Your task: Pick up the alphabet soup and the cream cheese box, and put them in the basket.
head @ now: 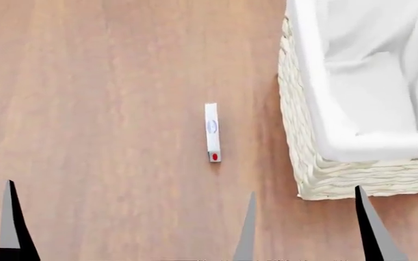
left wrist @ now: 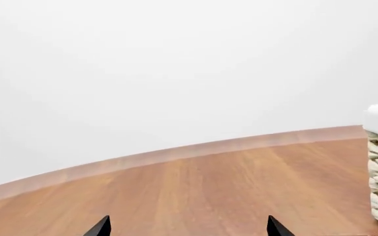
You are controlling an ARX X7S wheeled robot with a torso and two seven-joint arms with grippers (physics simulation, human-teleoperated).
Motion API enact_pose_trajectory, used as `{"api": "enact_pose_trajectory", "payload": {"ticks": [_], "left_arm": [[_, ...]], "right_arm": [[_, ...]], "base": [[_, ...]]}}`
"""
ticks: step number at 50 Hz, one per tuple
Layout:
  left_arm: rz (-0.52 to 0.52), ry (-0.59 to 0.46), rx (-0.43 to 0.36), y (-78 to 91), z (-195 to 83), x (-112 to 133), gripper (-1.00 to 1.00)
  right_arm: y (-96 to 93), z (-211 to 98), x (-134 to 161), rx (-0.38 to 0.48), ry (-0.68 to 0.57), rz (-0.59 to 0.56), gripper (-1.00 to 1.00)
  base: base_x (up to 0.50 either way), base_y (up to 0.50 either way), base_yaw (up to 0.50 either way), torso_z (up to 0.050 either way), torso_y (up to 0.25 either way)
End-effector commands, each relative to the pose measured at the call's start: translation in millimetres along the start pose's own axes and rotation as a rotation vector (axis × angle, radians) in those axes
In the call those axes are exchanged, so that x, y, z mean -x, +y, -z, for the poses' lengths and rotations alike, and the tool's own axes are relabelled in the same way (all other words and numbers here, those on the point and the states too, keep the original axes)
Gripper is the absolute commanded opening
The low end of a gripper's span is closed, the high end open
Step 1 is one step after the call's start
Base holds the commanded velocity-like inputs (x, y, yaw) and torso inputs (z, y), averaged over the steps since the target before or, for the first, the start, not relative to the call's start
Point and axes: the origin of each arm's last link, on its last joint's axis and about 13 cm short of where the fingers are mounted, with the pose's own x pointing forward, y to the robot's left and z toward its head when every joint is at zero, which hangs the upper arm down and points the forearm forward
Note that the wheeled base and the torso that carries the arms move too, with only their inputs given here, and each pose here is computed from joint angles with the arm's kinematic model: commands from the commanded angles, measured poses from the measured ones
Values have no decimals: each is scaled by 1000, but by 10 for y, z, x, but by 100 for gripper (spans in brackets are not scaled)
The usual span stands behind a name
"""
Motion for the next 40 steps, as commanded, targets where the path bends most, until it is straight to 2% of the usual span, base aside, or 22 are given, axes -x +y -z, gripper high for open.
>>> {"api": "enact_pose_trajectory", "payload": {"ticks": [1,40], "left_arm": [[2,4,-2,-6,11,2,100],[0,6,8,0,13,7,100]], "right_arm": [[-5,1,2,-6,0,0,100],[0,5,-3,6,4,1,100]], "base": [[0,0,-184,0,0],[0,0,-178,0,0]]}}
